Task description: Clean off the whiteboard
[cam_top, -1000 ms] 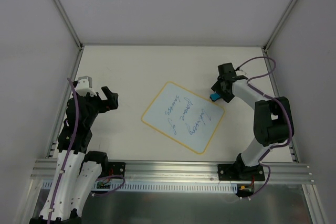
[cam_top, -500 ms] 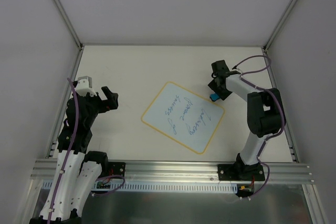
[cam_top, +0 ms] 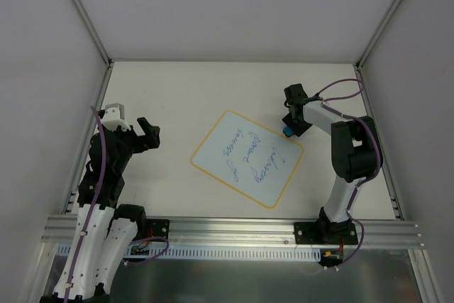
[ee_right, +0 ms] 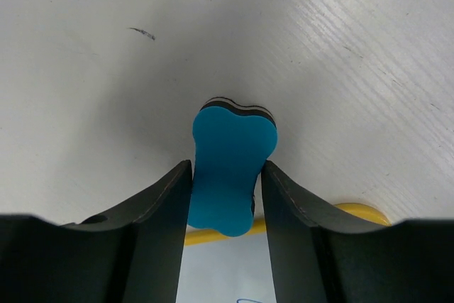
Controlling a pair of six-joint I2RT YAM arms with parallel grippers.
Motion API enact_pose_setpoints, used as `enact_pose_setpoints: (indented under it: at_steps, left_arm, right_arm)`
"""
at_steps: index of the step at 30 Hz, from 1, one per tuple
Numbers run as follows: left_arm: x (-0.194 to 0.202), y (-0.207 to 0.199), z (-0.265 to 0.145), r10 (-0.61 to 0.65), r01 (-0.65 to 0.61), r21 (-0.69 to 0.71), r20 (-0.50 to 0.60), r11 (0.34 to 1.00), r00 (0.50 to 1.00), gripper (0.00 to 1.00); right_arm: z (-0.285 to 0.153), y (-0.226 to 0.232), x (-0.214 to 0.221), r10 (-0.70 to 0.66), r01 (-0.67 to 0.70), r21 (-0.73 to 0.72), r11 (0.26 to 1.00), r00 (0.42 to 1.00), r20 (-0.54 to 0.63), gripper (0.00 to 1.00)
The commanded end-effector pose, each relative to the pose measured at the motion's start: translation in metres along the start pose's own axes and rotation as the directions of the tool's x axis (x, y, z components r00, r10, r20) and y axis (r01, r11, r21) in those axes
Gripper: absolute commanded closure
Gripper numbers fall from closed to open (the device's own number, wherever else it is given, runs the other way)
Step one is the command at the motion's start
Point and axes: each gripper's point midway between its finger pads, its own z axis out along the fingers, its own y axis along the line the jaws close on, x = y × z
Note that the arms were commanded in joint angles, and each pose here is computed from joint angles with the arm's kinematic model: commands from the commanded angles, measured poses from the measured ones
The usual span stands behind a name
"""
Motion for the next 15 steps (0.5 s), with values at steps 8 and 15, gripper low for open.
enact_pose_setpoints:
  at_steps: [8, 15]
  left_arm:
    - [0.008, -0.014, 0.007, -0.001, 0.005, 0.078, -0.043, 0.997, 0.999, 0.01]
    - [0.030, -0.040, 0.025, -0.028, 0.071, 0.190, -0.222, 0.979, 0.975, 0.01]
  right_arm:
    - [-0.018, 0.004, -0.011, -0.051, 0.052, -0.034, 0.998, 0.998, 0.026, 0.89]
    - [-0.038, -0.006, -0.014, -0.230, 0.233, -0.081, 0.969, 0.972, 0.039, 0.98]
